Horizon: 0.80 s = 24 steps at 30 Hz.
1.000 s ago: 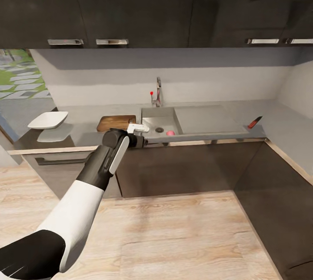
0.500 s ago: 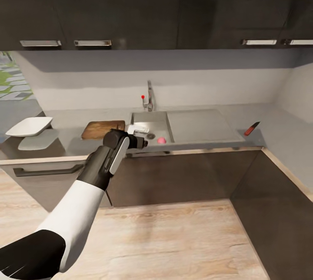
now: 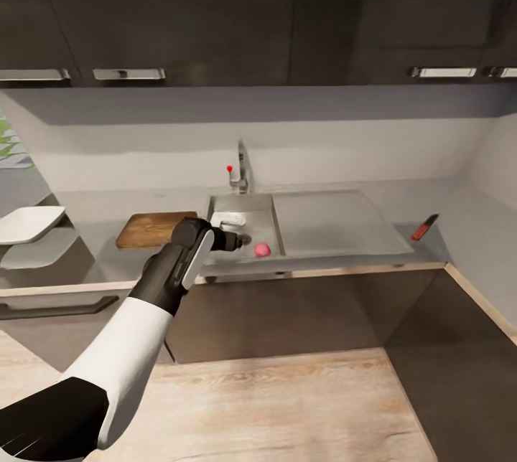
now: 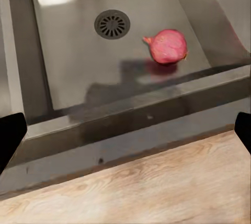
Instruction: In the kitchen, take the Vidalia onion out of the sink, dice it on the chopping board with the paring knife, put the diced onion into the bowl on the countertop, then place both the paring knife and the chopping board into the sink.
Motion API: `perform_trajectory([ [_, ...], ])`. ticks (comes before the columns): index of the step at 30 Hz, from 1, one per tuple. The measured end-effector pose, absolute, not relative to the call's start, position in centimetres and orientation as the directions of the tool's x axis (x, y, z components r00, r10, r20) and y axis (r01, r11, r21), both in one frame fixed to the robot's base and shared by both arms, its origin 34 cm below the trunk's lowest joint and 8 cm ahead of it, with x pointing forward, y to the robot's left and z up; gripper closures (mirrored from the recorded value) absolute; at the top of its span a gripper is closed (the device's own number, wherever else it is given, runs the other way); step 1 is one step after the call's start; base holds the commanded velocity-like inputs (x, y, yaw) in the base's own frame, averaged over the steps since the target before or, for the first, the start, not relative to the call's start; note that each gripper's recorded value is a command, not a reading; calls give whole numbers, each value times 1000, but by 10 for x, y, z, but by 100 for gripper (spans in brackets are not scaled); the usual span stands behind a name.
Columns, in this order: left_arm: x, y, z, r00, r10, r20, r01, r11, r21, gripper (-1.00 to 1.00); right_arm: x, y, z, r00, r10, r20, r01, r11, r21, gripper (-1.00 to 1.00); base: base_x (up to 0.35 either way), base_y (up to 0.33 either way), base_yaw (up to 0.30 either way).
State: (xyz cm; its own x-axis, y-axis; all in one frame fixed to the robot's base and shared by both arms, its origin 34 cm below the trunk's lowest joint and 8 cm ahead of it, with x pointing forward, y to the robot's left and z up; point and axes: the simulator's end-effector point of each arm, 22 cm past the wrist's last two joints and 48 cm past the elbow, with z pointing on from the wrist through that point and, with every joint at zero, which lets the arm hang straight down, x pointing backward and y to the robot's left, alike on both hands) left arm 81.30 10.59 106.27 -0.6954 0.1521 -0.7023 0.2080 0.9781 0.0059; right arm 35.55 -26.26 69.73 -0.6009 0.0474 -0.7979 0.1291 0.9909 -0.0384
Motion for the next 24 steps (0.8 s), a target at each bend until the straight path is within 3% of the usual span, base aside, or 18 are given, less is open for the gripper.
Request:
perform_trajectory([
  [13, 804, 110, 1029, -747, 164, -644, 206, 979, 11, -100, 356, -262, 697, -601, 48, -798, 129, 991, -37, -100, 311, -43, 0],
  [24, 793, 112, 996, -796, 176, -580, 206, 978, 15, -100, 356, -262, 697, -601, 48, -798, 128, 991, -37, -100, 155, -99, 0],
])
